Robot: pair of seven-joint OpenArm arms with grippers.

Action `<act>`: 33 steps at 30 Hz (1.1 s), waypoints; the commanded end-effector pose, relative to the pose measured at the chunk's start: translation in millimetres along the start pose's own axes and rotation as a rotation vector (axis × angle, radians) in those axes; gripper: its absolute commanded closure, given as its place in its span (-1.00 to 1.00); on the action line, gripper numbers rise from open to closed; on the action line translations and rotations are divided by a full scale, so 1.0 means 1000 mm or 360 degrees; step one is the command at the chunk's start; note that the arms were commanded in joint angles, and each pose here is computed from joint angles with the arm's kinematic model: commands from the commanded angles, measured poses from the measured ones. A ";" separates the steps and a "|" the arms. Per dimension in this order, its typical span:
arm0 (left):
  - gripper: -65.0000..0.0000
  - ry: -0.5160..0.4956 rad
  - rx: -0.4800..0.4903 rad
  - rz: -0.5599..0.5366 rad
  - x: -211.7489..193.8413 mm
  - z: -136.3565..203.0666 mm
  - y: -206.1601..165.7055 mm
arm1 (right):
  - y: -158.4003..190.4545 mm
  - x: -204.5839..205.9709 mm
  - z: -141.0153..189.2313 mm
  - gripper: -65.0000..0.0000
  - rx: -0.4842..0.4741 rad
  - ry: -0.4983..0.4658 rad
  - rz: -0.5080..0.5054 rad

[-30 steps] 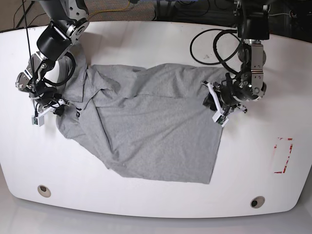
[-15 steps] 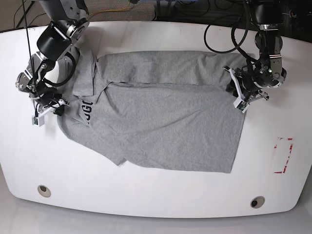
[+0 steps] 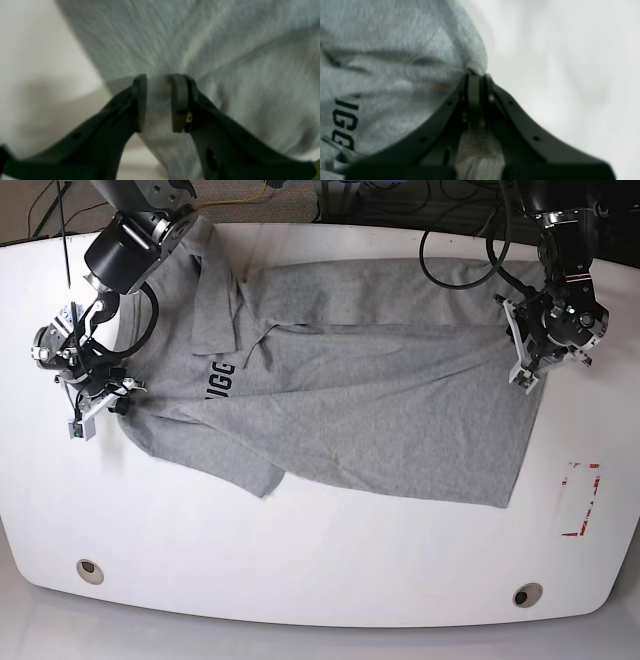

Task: Layout the t-shirt on the table in an organized manner, then fold the t-shirt properly
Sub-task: 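Drag the pinched fabric with the left gripper away from the right gripper, then move the left gripper to the shirt's hem corner and grasp it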

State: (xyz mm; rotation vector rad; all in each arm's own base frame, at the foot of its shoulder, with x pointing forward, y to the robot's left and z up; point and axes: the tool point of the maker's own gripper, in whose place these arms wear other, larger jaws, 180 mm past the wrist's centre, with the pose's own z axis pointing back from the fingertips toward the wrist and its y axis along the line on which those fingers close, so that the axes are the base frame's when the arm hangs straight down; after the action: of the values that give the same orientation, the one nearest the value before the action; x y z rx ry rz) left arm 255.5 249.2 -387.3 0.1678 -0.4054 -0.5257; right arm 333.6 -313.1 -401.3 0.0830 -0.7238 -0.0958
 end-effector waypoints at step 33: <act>-0.09 -0.0633 -0.0083 0.0753 0.148 -0.032 0.089 | 0.017 0.007 0.002 1.00 0.0024 -0.0004 0.0121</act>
State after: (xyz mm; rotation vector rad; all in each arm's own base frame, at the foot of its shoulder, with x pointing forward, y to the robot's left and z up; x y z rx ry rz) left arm 409.8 248.8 -357.9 -0.0709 -0.7298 -0.1123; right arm 321.8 -294.5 -412.7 0.0809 -0.6624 -0.0344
